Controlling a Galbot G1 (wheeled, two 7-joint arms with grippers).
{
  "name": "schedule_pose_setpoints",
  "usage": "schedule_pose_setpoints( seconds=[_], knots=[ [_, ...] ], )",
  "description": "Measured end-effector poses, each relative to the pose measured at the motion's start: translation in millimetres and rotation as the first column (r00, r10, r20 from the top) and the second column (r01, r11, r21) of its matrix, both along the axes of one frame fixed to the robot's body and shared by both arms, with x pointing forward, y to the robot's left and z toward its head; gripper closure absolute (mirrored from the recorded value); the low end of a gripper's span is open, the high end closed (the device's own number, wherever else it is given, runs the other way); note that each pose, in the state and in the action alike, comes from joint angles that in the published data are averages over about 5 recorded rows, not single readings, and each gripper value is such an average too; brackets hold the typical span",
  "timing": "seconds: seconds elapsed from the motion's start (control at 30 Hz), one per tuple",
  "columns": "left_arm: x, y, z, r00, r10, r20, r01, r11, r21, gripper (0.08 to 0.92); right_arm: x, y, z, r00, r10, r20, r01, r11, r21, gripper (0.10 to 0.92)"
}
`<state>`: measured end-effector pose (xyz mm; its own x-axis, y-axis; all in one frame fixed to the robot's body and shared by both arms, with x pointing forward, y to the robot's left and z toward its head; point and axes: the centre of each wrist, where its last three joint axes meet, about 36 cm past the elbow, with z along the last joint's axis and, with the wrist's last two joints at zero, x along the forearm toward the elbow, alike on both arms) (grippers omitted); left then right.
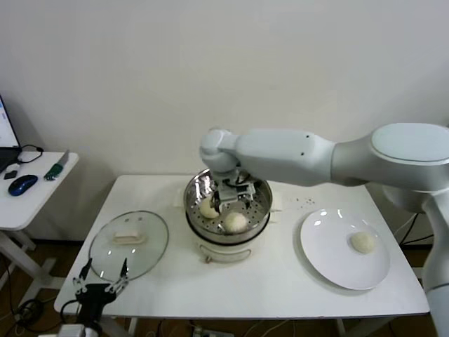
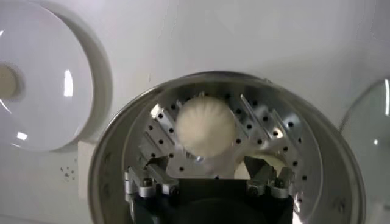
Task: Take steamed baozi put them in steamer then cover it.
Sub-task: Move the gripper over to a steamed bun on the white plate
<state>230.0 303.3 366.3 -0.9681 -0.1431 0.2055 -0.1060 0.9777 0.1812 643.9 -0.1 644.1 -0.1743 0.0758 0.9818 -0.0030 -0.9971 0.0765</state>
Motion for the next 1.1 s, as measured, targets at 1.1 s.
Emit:
schedule_pose_setpoints(
  seconds=[1.1],
  knots=[
    [1.4,-8.0,7.8,0.9985,-0.015,0.053,0.016,1.000,-0.014,0.177,6.7,-396.2,-82.0,0.278,-0.955,-0.105,0.944,0.252,0.214,0.200]
  ],
)
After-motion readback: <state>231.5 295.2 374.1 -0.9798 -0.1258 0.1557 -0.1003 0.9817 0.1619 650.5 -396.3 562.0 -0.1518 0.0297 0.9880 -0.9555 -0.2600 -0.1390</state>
